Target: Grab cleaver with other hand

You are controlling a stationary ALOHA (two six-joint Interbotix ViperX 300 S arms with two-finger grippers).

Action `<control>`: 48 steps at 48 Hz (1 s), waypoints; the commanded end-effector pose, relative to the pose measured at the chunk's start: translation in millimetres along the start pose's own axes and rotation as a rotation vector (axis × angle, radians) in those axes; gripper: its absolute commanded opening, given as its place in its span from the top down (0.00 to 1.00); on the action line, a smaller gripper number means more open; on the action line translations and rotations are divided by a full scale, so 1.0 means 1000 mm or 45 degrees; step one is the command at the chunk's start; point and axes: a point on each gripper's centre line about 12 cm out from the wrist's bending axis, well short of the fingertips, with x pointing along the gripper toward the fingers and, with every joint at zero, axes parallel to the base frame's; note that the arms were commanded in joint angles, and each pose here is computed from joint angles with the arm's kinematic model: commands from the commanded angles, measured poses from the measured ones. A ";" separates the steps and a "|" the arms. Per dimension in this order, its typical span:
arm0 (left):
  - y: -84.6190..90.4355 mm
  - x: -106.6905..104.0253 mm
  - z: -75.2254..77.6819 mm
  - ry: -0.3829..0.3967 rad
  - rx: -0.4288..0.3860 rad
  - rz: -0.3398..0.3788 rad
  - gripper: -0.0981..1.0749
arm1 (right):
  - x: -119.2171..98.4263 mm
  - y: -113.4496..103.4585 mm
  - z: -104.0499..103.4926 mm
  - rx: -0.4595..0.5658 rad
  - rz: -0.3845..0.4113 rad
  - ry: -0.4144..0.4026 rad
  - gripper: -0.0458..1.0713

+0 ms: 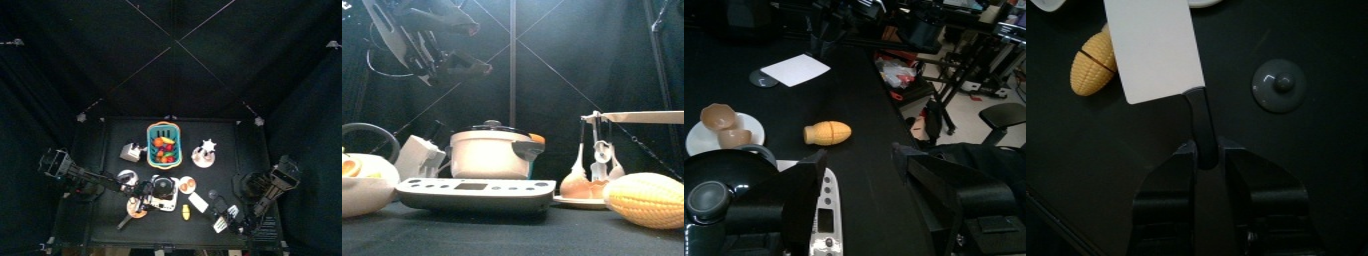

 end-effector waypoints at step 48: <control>0.000 0.028 0.032 -0.221 -0.449 0.116 0.15 | 0.005 0.044 0.099 -0.665 -0.013 -0.234 0.60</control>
